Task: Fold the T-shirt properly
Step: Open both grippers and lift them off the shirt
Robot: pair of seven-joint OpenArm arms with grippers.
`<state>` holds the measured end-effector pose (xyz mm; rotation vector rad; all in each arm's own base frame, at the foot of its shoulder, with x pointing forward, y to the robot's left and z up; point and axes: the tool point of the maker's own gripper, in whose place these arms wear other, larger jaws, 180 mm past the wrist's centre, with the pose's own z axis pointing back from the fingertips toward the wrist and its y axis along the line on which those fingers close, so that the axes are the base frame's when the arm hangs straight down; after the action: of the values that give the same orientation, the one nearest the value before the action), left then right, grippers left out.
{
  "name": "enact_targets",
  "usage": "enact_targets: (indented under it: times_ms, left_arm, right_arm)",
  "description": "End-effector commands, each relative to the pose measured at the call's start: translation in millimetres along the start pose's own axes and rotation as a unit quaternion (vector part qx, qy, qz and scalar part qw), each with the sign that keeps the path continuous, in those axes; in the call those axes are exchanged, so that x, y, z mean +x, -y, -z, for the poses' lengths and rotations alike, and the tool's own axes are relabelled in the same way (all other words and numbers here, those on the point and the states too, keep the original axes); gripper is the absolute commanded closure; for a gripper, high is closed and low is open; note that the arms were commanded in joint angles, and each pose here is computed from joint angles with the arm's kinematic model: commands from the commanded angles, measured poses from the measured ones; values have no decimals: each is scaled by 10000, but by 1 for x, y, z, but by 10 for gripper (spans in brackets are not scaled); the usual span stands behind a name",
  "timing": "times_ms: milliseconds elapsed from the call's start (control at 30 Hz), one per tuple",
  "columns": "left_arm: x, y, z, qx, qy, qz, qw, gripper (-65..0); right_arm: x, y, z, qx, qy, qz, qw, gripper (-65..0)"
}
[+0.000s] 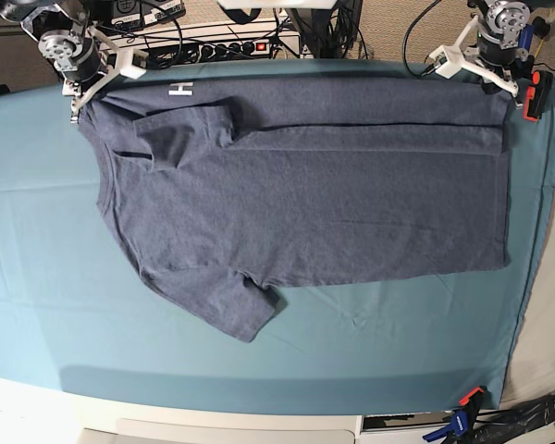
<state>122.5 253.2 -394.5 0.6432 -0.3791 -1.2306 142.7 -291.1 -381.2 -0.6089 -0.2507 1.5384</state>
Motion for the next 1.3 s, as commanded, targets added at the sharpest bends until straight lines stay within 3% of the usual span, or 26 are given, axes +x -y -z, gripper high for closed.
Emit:
enact_targets:
  times_ms: [0, 567, 667, 700, 800, 1067, 1267]
  left_arm:
    - [-4, -10, -2, 173, -72, 27, 9998, 0]
    - [-5, -12, -1, 197, -90, 12, 9998, -16]
    - [-6, -12, -1, 200, -111, 15, 9997, -180]
    - [-6, -12, -1, 197, -115, 14, 9997, -224]
    - [-8, -12, -1, 198, -168, 13, 9997, -297]
    - [-22, -21, -3, 434, -589, 158, 9972, -301]
    - [-13, -21, -15, 384, -488, 46, 9981, -301]
  right_arm:
    - [-9, 10, -2, -148, -155, -113, 9997, 0]
    - [-8, 1, -2, 15, -157, 43, 9999, 0]
    - [-7, -1, -2, 88, -123, 135, 9998, -255]
    - [-6, -2, -2, 107, -108, 162, 9998, -298]
    - [-7, -2, -2, 104, -132, 156, 9997, -306]
    - [-19, 2, -4, 4, -475, 41, 9989, -306]
    - [-1, 10, -18, -114, -249, 53, 9996, -305]
